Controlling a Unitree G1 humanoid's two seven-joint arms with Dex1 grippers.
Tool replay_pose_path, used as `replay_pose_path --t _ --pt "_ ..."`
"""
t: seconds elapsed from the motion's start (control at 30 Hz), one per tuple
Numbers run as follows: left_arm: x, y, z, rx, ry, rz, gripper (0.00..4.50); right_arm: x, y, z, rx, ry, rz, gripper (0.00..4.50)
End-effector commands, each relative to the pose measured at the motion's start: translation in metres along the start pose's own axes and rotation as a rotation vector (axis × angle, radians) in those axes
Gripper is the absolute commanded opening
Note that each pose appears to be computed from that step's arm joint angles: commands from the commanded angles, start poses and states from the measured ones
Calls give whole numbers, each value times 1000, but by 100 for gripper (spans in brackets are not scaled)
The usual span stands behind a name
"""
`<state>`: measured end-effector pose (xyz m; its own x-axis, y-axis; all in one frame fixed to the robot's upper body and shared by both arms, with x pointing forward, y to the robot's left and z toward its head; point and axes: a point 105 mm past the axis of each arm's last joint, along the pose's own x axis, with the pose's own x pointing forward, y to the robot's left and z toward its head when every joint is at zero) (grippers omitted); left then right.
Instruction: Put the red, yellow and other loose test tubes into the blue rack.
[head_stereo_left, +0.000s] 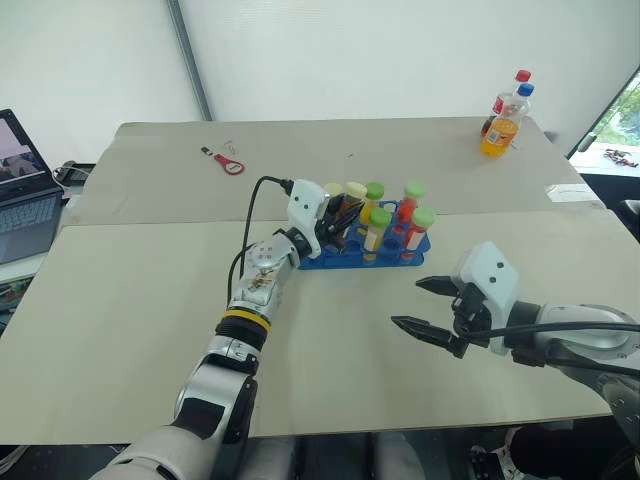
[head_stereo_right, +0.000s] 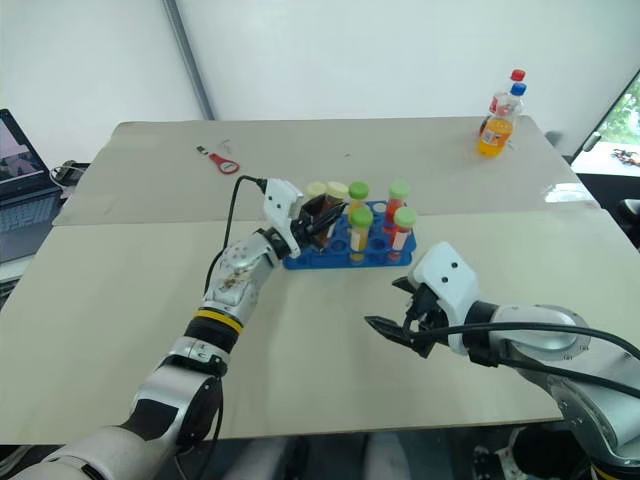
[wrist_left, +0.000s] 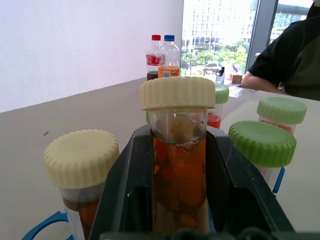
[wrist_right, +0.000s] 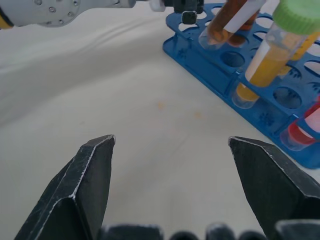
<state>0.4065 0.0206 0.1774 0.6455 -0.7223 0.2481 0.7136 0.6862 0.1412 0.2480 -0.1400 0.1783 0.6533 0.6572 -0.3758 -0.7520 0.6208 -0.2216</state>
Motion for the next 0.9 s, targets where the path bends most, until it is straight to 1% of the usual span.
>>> replay_pose_path --t 0.03,0.33,0.63,0.7,0.77,0.8,0.83,0.87,0.9 --pt "-2 2 -6 8 4 38 89 -2 -10 11 -28 -49 -72 404" --pt "-15 -5 -11 31 -16 70 89 0 -24 22 -7 -108 -159 404" --pt "-32 -9 -22 33 15 101 89 2 -26 26 -3 -122 -167 404" --pt "-36 -5 -26 46 34 128 89 3 -26 27 -3 -124 -167 404" --pt "-39 -3 -25 55 36 128 192 3 -27 27 0 -124 -168 404" --pt "-40 -5 -24 64 31 110 230 3 -27 27 1 -124 -169 404" --pt "-41 -6 -23 68 30 97 290 3 -27 26 2 -124 -170 404" --pt "-44 -6 -21 87 34 81 321 3 -28 26 3 -123 -171 404" --pt "-47 -5 -21 100 38 73 374 3 -29 25 4 -122 -172 404"
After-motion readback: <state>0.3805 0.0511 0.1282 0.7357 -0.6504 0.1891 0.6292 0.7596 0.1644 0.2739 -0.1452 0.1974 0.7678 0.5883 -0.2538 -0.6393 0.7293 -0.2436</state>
